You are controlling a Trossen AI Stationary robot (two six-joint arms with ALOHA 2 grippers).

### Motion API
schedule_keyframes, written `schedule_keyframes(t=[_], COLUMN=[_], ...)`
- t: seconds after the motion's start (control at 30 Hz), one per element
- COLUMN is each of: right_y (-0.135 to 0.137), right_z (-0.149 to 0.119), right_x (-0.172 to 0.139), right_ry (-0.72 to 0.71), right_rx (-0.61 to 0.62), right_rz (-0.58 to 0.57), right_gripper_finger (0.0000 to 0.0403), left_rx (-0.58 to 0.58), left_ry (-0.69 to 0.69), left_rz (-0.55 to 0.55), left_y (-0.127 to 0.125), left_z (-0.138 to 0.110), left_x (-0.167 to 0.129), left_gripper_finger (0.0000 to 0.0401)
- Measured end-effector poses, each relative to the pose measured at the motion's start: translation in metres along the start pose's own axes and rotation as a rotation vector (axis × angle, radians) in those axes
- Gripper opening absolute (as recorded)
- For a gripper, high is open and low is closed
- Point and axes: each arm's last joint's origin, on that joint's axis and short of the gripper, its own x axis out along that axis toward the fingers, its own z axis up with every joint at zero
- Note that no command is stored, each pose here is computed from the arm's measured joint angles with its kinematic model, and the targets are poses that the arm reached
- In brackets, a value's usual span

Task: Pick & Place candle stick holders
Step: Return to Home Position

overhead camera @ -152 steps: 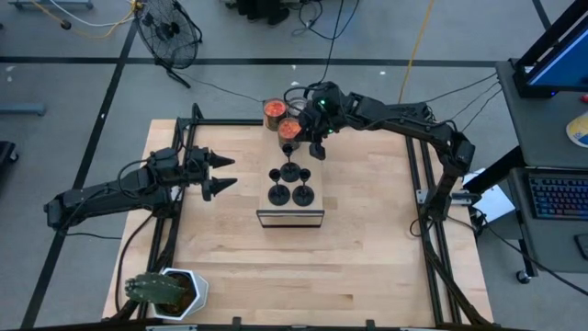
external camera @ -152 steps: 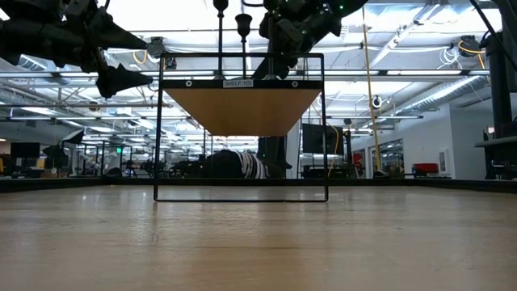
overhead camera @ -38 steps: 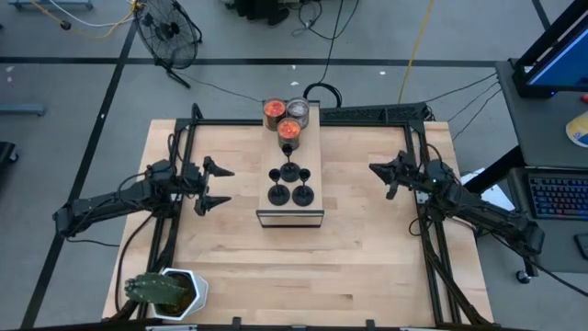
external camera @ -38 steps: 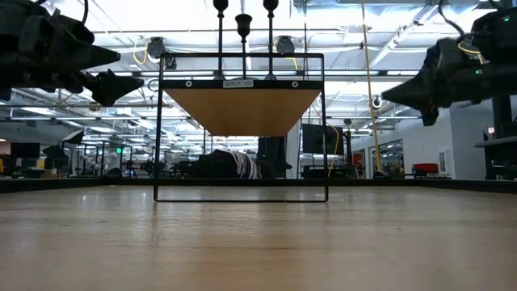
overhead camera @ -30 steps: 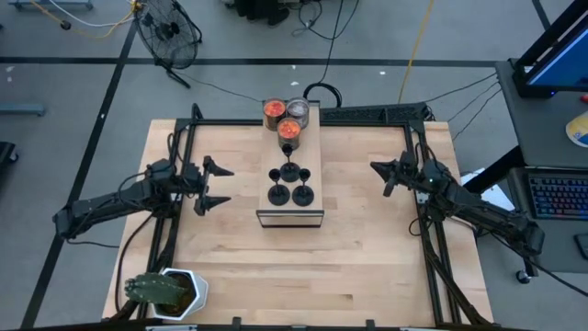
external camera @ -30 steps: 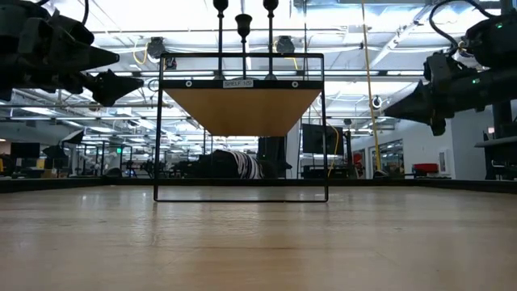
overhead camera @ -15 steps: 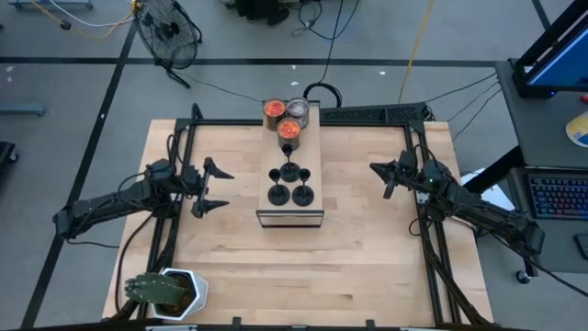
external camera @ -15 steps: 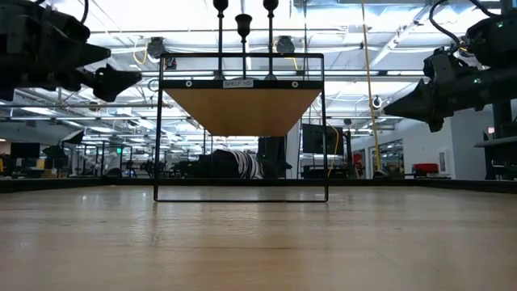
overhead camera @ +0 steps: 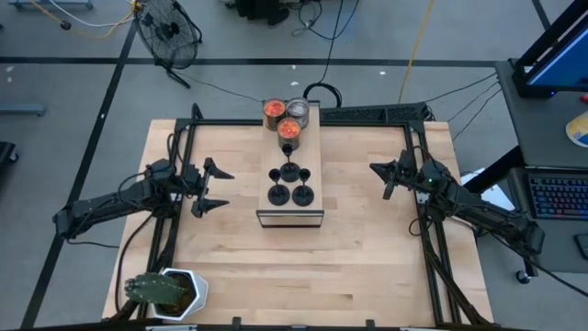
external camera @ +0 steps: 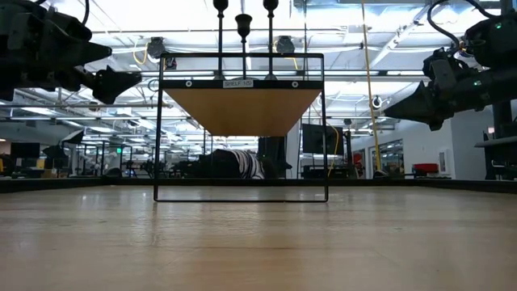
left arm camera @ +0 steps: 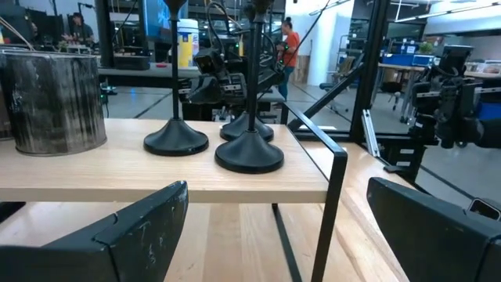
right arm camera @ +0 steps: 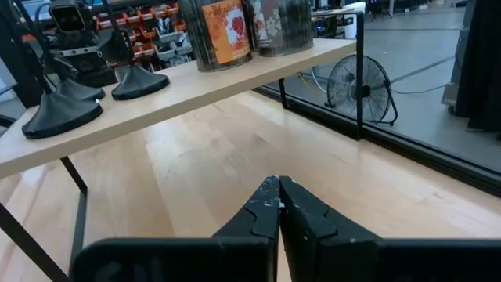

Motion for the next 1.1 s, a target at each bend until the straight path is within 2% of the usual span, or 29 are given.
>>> schedule_keyframes(t=[0.17, 1.1], right_y=[0.0, 0.0003], right_z=[0.0001, 0.0003], right_x=[0.0, -0.0004], right_ry=[-0.001, -0.007], right_rx=[0.041, 0.043], right_rz=[-0.001, 0.003], right_gripper_finger=[0.0, 0.0], left_rx=[-0.002, -0.002], left_ry=[0.0, 0.0], left_rz=[0.0, 0.001], left_y=[0.0, 0.0], left_z=[0.0, 0.0], left_x=[0.0, 0.0], left_gripper_finger=[0.0397, 0.0397])
